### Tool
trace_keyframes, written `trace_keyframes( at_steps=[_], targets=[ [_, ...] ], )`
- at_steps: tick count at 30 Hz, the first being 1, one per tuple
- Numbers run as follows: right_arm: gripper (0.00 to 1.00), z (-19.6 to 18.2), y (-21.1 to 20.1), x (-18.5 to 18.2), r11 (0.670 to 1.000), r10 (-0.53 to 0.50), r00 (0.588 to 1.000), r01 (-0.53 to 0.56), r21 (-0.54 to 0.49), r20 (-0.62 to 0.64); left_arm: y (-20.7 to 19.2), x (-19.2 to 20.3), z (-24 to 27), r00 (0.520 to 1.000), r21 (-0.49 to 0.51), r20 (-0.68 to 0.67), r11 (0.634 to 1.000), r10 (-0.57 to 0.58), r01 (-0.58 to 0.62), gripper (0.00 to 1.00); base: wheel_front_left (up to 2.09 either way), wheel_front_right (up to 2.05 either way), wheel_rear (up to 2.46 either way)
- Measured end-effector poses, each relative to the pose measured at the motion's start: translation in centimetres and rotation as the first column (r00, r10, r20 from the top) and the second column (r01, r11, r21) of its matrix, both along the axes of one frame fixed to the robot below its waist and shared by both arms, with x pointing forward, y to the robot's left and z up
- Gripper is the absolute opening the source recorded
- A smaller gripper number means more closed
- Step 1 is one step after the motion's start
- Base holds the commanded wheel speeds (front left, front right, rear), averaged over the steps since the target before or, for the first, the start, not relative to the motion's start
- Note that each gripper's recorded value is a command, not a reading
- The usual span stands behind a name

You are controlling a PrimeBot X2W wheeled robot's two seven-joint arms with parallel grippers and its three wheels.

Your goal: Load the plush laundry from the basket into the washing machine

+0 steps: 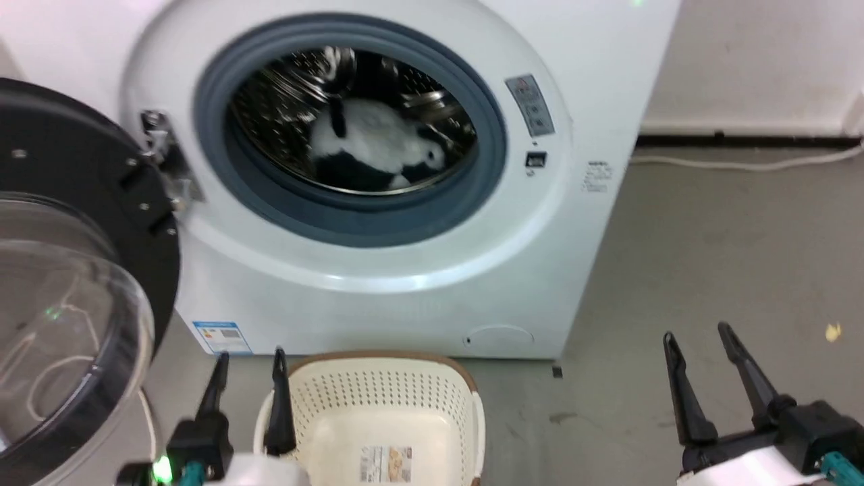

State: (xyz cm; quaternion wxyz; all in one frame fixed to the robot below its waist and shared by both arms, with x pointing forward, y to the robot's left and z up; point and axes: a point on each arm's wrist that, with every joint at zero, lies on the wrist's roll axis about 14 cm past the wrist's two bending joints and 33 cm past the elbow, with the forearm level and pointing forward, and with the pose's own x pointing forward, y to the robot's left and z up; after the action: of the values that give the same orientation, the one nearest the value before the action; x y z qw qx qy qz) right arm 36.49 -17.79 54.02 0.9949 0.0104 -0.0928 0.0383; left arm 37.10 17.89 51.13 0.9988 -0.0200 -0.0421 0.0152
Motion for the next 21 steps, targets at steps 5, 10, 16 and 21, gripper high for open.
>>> trace_keyframes(
  at_steps=[5,10,16,21],
  targets=[
    [1.0,-0.1,1.1,-0.5,0.999,0.033,0.999,-0.033,0.009,-0.004,0.7,-2.2,0.0,1.0,0.0,0.003,1.0,0.03,-0.03,1.0,0.0,0.0,0.0],
    [0.0,-0.3,1.4,-0.5,0.999,0.044,0.999,-0.044,0.019,-0.008,0.6,-2.5,-0.1,1.0,0.001,0.001,1.0,0.016,-0.016,0.0,0.0,0.0,0.0],
    [0.0,-0.3,1.4,-0.5,0.999,0.044,0.999,-0.044,0.019,-0.01,0.6,-2.5,-0.2,1.0,0.0,-0.002,1.0,0.017,-0.017,0.0,0.0,0.0,0.0],
    [0.0,-0.5,1.4,-0.5,0.999,0.044,0.999,-0.044,0.017,-0.026,0.5,-2.4,-0.2,1.0,0.001,-0.01,1.0,0.014,-0.014,0.0,0.0,0.0,0.0]
  ],
)
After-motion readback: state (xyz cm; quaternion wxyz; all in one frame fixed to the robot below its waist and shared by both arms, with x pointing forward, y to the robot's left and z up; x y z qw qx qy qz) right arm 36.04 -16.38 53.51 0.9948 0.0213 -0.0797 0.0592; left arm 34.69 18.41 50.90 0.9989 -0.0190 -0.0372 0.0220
